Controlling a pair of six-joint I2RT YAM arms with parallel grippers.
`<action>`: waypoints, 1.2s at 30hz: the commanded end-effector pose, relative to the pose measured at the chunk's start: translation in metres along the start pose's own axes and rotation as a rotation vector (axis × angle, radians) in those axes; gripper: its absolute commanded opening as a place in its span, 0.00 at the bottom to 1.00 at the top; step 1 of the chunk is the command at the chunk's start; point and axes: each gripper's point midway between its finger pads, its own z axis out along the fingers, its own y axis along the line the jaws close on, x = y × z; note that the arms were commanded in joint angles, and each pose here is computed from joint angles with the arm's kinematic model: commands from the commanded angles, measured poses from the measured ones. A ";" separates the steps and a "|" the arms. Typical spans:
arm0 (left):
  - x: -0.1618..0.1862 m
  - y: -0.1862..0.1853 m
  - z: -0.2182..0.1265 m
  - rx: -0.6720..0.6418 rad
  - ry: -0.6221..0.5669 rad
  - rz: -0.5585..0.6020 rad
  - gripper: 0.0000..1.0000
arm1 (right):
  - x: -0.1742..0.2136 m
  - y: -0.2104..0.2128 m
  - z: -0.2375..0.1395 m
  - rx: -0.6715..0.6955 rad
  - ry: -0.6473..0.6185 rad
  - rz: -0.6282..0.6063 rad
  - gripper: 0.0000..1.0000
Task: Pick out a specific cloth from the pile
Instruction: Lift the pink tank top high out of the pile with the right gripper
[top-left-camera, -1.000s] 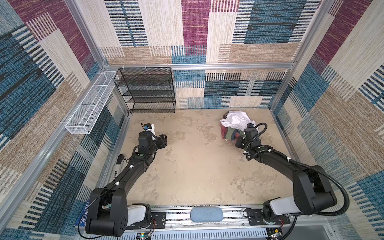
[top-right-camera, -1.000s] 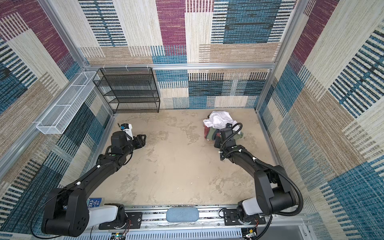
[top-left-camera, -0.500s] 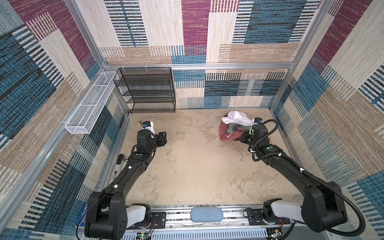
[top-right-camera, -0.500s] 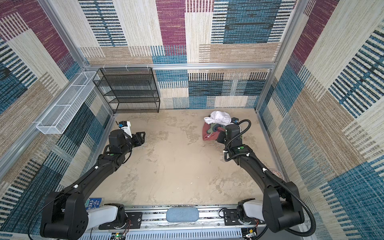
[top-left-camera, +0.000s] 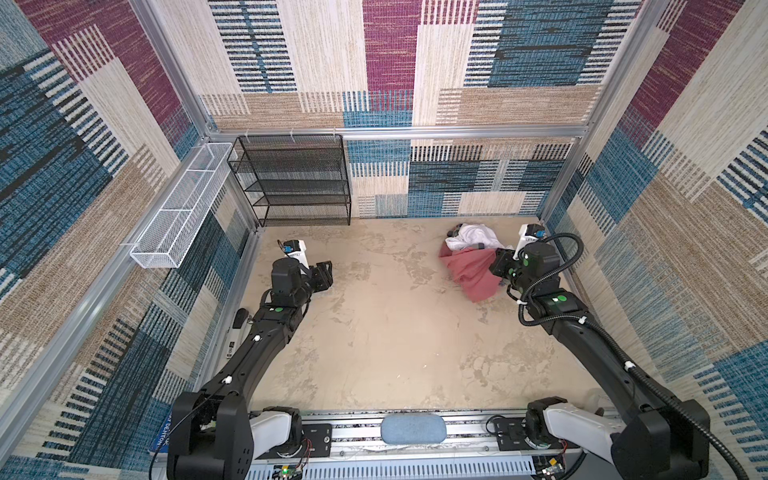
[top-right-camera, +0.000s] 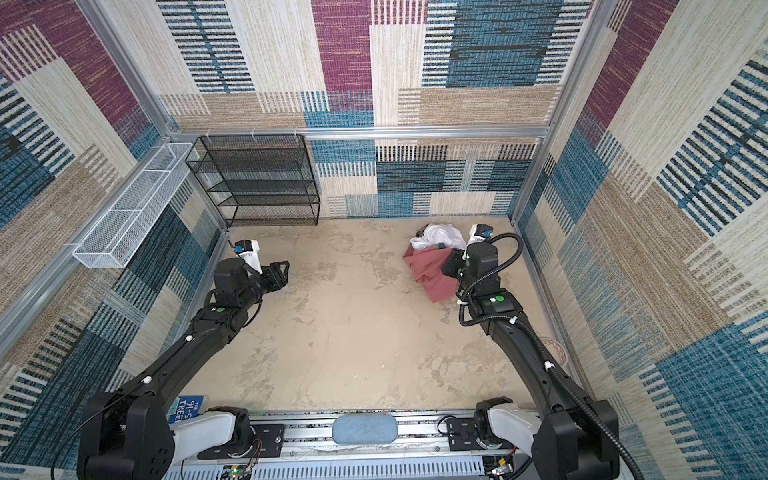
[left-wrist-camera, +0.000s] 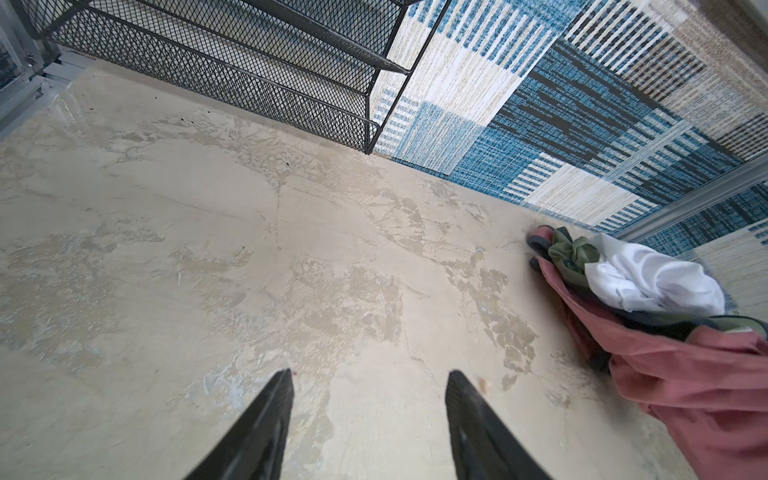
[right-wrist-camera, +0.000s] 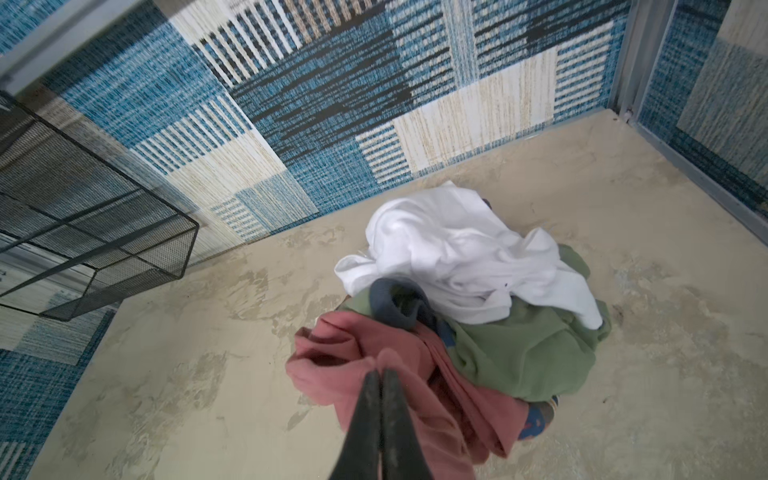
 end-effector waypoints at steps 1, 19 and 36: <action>0.000 -0.005 -0.003 0.022 0.002 -0.011 0.62 | -0.020 0.007 -0.010 -0.021 -0.057 -0.008 0.00; -0.015 -0.018 -0.004 0.058 -0.006 -0.033 0.61 | -0.116 0.049 -0.051 -0.122 -0.259 -0.053 0.00; -0.013 -0.022 -0.004 0.063 -0.003 -0.026 0.62 | -0.200 0.076 -0.092 -0.149 -0.443 -0.108 0.00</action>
